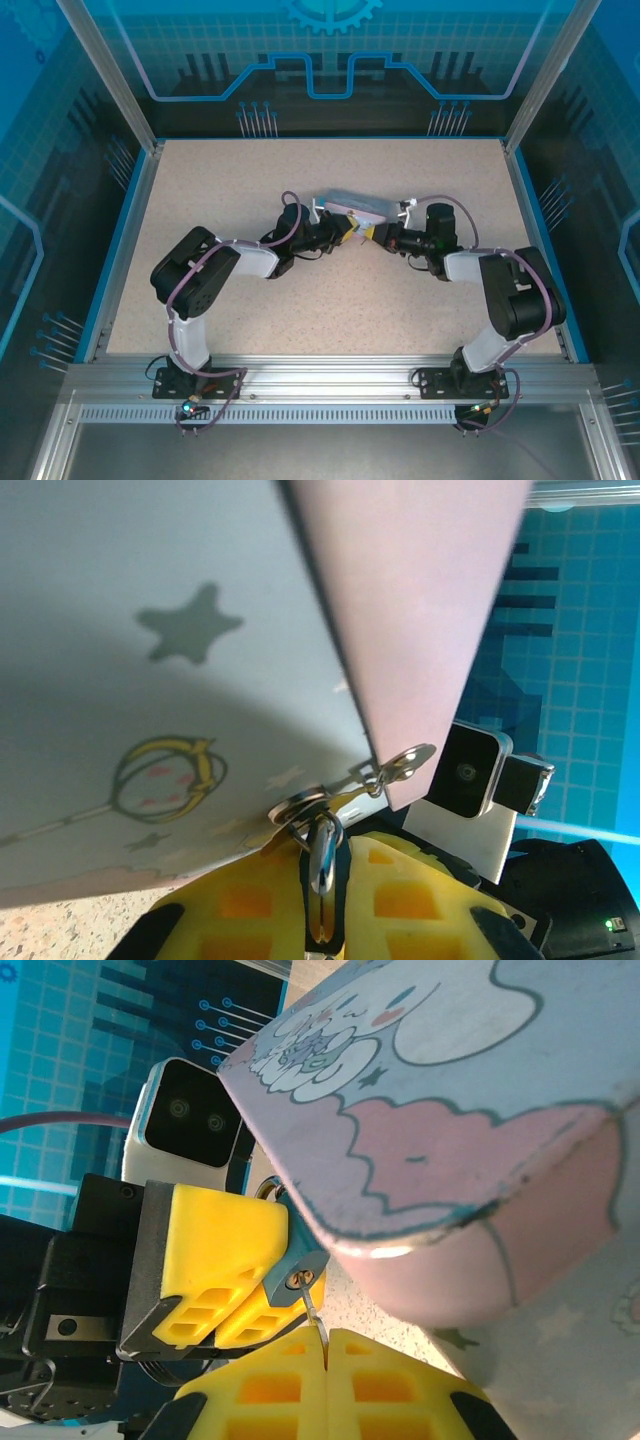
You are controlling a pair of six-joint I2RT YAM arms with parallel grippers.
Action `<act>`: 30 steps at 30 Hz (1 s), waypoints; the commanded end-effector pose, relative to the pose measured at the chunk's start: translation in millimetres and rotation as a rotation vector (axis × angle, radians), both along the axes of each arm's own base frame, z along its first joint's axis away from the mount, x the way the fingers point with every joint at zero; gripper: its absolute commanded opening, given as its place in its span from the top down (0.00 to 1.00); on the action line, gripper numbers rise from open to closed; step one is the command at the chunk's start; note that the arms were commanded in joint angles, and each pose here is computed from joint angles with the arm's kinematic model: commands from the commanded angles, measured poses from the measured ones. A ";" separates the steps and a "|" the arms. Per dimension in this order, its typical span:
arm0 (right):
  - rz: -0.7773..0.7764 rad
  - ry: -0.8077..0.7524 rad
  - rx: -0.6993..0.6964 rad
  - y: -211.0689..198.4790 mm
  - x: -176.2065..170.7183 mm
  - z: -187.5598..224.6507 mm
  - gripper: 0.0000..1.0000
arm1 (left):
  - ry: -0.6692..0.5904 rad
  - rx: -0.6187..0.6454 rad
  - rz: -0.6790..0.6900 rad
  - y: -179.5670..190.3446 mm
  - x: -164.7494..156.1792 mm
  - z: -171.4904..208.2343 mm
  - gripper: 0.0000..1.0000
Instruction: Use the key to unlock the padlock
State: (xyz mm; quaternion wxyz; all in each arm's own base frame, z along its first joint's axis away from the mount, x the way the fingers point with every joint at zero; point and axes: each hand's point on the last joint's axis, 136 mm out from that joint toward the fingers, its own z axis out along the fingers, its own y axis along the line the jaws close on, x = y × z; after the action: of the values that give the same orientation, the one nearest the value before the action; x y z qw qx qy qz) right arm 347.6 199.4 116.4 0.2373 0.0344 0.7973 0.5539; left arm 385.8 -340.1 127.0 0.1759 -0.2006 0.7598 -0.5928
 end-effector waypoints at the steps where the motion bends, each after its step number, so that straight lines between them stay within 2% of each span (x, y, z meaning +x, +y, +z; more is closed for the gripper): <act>1: 0.033 0.014 0.042 10.8 -5.8 -4.3 1.00 | -0.105 -0.100 -0.080 -21.8 -7.6 51.2 1.00; 12: 0.088 0.025 0.035 15.6 -10.8 -4.5 1.00 | -0.099 -0.105 -0.097 -25.7 -8.2 47.9 1.00; 19: 0.062 0.004 0.043 10.0 -2.6 0.5 1.00 | -0.106 -0.101 -0.136 -29.8 -13.5 47.3 1.00; 30: 0.051 -0.024 0.073 1.0 14.1 17.1 1.00 | -0.090 -0.052 -0.202 -26.3 -33.7 16.5 1.00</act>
State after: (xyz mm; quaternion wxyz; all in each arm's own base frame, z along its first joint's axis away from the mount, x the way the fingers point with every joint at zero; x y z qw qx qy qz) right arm 347.0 201.5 119.3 0.2088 0.0274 0.7856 0.5818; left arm 387.3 -341.8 132.9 0.1819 -0.1918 0.7560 -0.5988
